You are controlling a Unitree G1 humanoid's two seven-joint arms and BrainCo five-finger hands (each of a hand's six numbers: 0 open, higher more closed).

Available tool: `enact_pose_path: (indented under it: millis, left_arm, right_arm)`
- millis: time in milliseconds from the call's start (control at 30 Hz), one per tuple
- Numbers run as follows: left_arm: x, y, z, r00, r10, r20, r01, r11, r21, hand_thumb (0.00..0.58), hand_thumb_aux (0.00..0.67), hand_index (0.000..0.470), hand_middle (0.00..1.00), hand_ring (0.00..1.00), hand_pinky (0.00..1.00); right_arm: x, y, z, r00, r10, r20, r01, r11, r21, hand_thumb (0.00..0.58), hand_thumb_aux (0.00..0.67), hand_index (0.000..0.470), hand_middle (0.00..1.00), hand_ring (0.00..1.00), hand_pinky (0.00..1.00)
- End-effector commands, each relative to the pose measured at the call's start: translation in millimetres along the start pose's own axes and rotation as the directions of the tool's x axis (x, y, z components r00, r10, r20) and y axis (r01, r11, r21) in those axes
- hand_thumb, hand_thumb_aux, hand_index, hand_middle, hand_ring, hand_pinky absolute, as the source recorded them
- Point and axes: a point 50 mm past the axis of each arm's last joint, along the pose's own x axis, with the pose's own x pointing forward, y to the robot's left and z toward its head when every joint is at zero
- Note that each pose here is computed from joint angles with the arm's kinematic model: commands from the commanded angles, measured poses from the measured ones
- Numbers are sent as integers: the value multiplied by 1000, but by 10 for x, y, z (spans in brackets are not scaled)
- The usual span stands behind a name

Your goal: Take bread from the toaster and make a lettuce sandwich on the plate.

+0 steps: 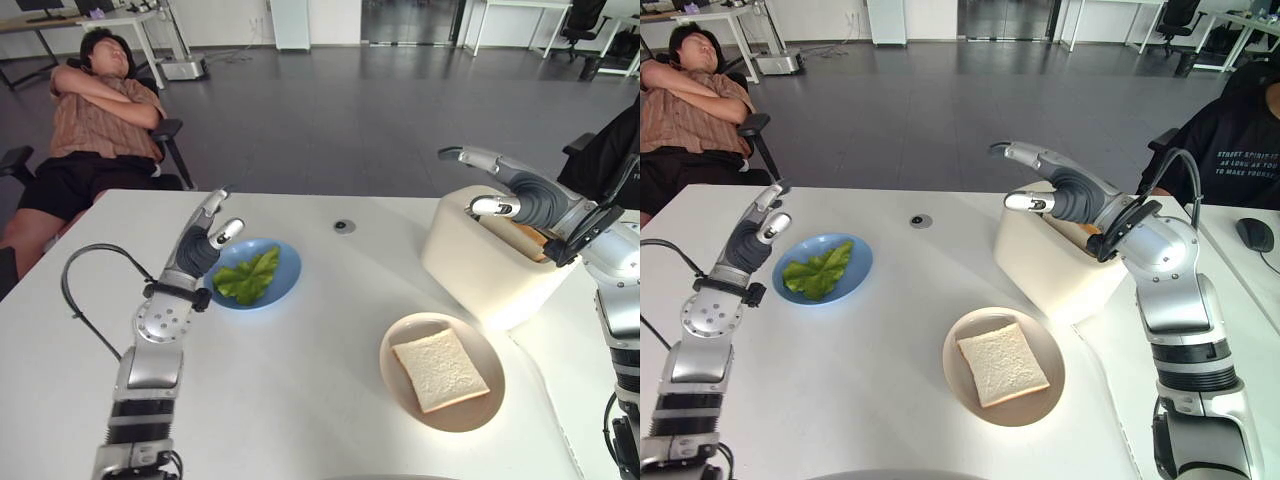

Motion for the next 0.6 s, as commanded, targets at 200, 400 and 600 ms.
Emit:
enact_pose_path:
  millis: [200,400,600]
  left_arm:
    - [496,89,-571,971,-68,-230,218,651,727,0,0,0,0,0,0]
    - [548,-251,-634,943,-213,-256,327,446,833,0,0,0,0,0,0]
    - [375,-461,-777,897,-301,-325,428,398,811,0,0,0,0,0,0]
  right_arm:
    - [-27,21,69,1000,-15,4,15,1000,-6,0,0,0,0,0,0]
    - [-40,50,71,1000,-1,0,1,1000,-2,0,0,0,0,0,0]
    - [51,87,68,999,23,27,-24,1000,11,0,0,0,0,0,0]
